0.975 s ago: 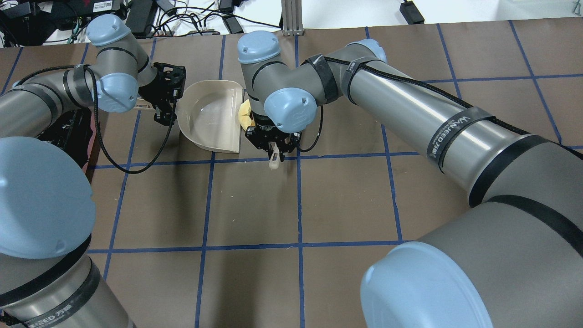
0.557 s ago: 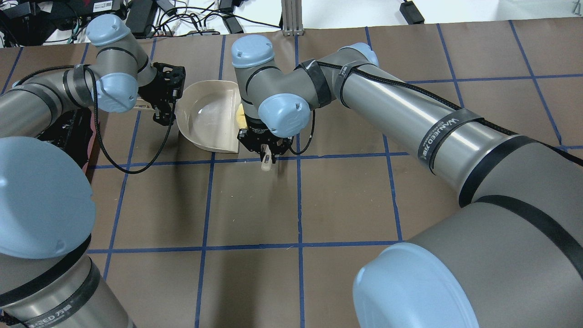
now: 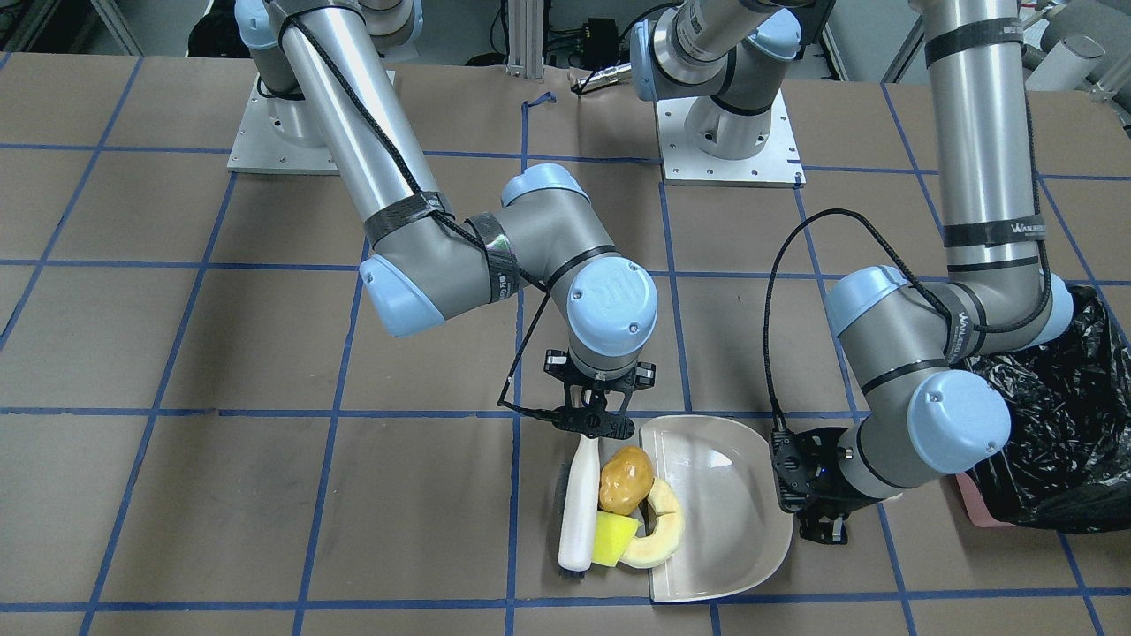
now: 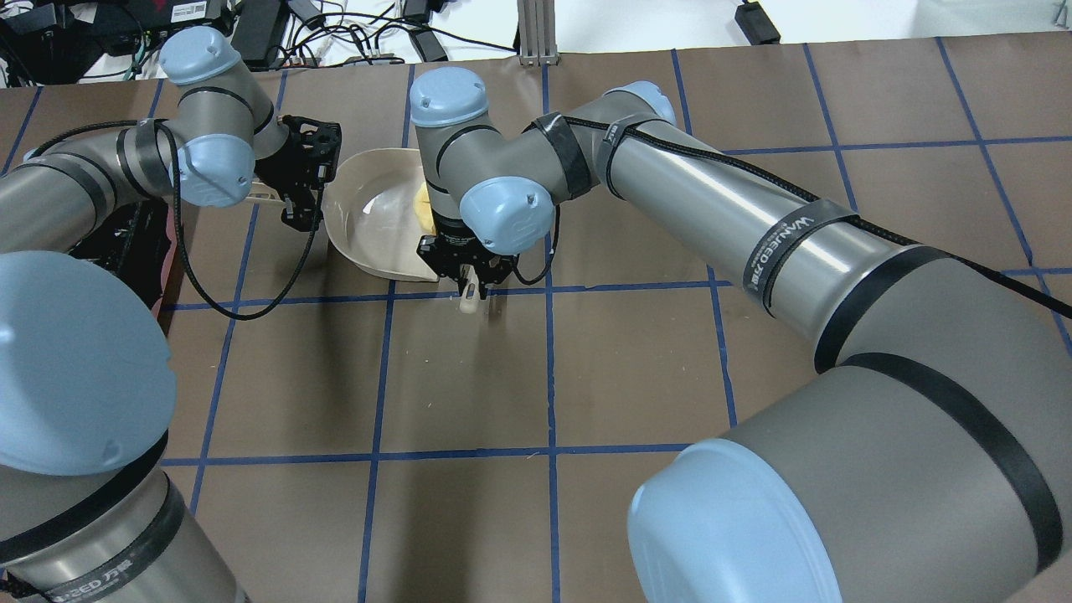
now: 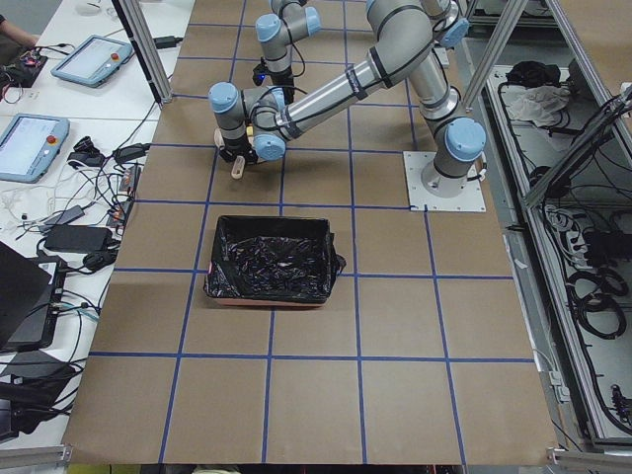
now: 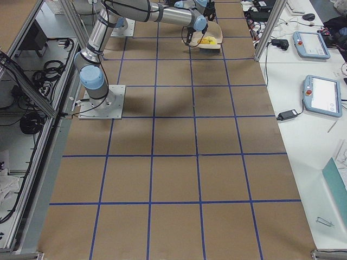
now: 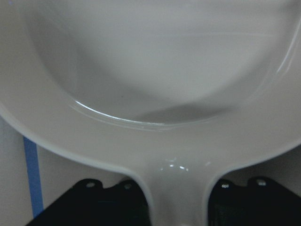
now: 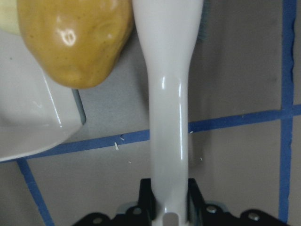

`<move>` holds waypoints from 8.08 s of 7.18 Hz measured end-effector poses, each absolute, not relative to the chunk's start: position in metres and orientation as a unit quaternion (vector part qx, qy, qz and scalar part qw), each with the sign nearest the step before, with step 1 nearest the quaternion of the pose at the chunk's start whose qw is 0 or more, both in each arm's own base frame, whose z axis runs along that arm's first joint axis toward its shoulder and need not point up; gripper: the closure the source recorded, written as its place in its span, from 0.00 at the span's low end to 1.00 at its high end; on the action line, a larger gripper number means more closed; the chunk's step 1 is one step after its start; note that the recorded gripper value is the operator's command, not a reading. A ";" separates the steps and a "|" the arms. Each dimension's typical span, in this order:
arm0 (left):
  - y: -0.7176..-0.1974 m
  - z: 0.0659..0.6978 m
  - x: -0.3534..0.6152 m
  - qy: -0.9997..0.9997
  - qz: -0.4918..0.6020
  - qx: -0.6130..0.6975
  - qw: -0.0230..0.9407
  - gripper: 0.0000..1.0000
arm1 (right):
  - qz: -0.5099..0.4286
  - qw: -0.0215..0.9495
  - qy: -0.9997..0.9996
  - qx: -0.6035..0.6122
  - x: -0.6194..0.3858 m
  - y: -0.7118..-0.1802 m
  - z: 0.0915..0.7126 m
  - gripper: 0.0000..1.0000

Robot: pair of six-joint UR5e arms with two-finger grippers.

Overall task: Sweep and dump trash into bin
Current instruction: 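Push the remaining trash into the dustpan, then lift the brush away, then lift the loaded dustpan toward the black bag while the right gripper returns the brush, then hold the dustpan over the black bag while the right gripper lowers the brush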

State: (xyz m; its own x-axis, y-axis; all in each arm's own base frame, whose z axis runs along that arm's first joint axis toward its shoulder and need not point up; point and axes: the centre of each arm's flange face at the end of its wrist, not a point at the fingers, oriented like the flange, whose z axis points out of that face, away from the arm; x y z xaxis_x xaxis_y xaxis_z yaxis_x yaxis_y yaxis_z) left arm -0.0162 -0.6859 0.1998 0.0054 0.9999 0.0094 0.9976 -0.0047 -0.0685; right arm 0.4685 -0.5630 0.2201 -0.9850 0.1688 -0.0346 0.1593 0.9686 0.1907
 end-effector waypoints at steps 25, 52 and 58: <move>-0.685 0.204 -0.009 -0.706 0.043 -0.706 0.041 1.00 | 0.119 -0.008 0.992 0.049 0.392 -0.549 0.280 0.99; -0.481 0.357 0.481 -0.724 -0.129 -0.677 0.018 1.00 | 0.135 -0.018 0.991 -0.009 -0.093 -0.562 0.234 0.46; -0.493 0.370 0.475 -0.718 -0.179 -0.673 -0.016 1.00 | 0.133 -0.016 0.991 -0.003 -0.089 -0.563 0.239 0.31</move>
State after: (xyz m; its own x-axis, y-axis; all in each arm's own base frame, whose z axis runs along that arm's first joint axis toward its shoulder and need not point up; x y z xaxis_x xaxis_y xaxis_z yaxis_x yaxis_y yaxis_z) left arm 0.4748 -0.4926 0.3695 -0.0949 0.9714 0.2178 0.9598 0.0312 0.2788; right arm -0.0893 -0.5634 0.2393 -0.9995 -0.0093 0.0310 -0.0008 0.9645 0.2642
